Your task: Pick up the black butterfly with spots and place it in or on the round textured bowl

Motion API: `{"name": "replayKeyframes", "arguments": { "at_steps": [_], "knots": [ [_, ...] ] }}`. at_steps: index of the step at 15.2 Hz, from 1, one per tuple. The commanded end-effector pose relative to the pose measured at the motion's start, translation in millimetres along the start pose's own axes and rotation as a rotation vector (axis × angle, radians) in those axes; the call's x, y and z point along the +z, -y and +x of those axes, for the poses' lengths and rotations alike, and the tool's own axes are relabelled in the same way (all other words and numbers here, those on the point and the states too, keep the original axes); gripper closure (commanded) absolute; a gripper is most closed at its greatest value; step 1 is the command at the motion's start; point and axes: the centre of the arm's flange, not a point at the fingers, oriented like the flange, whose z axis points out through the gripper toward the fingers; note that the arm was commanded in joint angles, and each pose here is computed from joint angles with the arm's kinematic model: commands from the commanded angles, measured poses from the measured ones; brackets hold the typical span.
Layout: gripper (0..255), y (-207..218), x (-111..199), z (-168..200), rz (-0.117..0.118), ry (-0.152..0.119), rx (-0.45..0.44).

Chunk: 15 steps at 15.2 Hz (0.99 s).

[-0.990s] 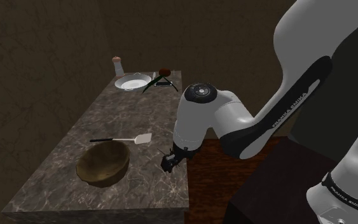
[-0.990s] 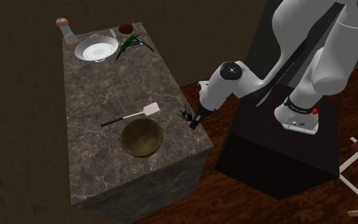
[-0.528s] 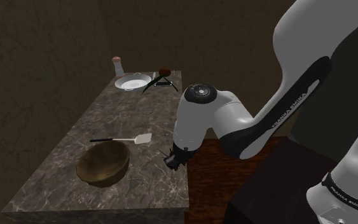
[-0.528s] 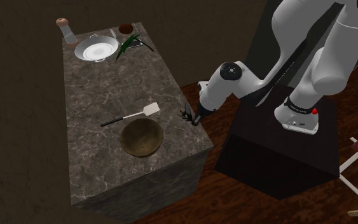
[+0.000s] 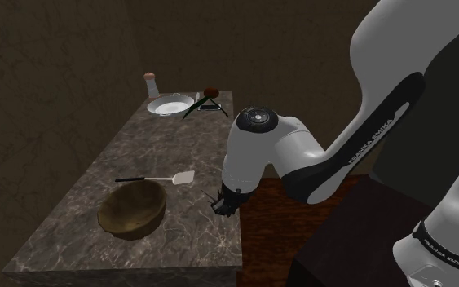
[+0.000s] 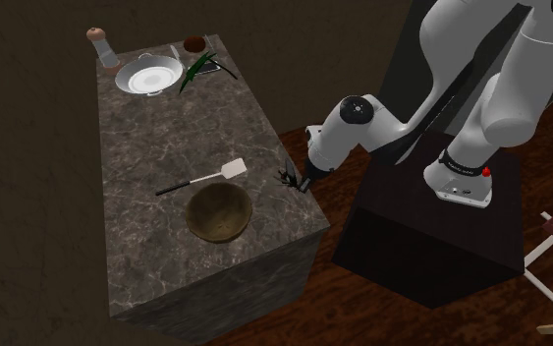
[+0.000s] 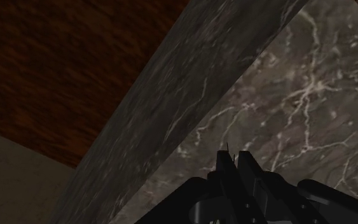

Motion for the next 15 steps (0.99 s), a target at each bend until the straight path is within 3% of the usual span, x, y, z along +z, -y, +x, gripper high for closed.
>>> {"name": "replayKeyframes", "arguments": {
  "at_steps": [1,15],
  "knots": [
    [255,0,-5,1,0.0,0.0,0.0],
    [255,3,-77,20,0.0,0.0,0.0]
  ]
}}
